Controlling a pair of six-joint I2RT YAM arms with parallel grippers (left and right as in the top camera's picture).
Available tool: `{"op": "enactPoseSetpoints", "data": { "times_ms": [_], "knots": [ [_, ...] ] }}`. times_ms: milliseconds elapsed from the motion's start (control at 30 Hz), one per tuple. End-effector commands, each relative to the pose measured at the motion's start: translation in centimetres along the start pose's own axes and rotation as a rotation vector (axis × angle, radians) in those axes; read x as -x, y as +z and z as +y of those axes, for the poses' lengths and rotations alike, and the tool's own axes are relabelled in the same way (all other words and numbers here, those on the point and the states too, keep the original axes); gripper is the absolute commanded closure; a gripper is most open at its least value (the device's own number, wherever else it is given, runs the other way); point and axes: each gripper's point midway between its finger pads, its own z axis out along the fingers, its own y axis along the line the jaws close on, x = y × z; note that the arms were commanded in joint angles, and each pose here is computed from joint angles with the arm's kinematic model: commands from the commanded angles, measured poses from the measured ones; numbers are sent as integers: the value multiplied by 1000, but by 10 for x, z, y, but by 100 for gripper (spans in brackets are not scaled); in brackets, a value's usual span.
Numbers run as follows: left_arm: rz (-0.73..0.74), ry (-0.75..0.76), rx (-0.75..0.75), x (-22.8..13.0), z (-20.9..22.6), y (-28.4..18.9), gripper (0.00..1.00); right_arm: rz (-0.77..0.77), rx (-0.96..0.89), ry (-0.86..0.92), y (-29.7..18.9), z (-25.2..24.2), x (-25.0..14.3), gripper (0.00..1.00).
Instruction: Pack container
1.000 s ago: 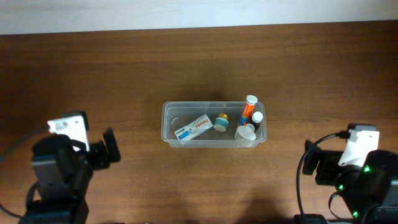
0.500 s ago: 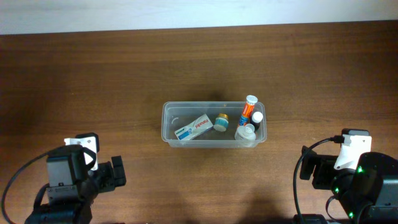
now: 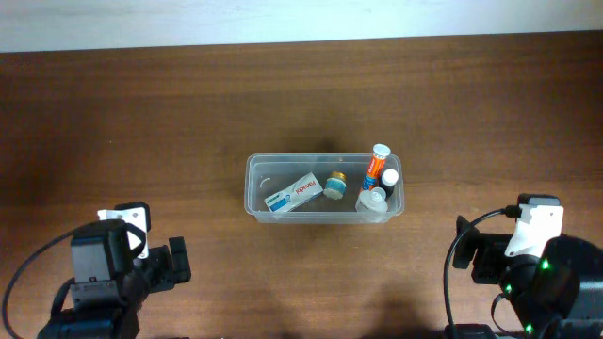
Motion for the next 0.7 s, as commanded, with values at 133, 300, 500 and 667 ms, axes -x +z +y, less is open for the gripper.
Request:
{"op": "enactPoseSetpoints", "data": {
  "times_ms": [133,300,500,667],
  "knots": [
    [-2,-12,-10,-1,-1,0,0,-161,50,-85,10,9,-18,2],
    [-2,-12,-10,-1,-1,0,1,-296,65,-86,25,12,-29,2],
    [-2,-12,-10,-1,-1,0,0,-517,68,-86,38,14,-18,2],
    [-3,-12,-10,-1,-1,0,0,-629,68,-80,58,15,-12,2]
  ]
}}
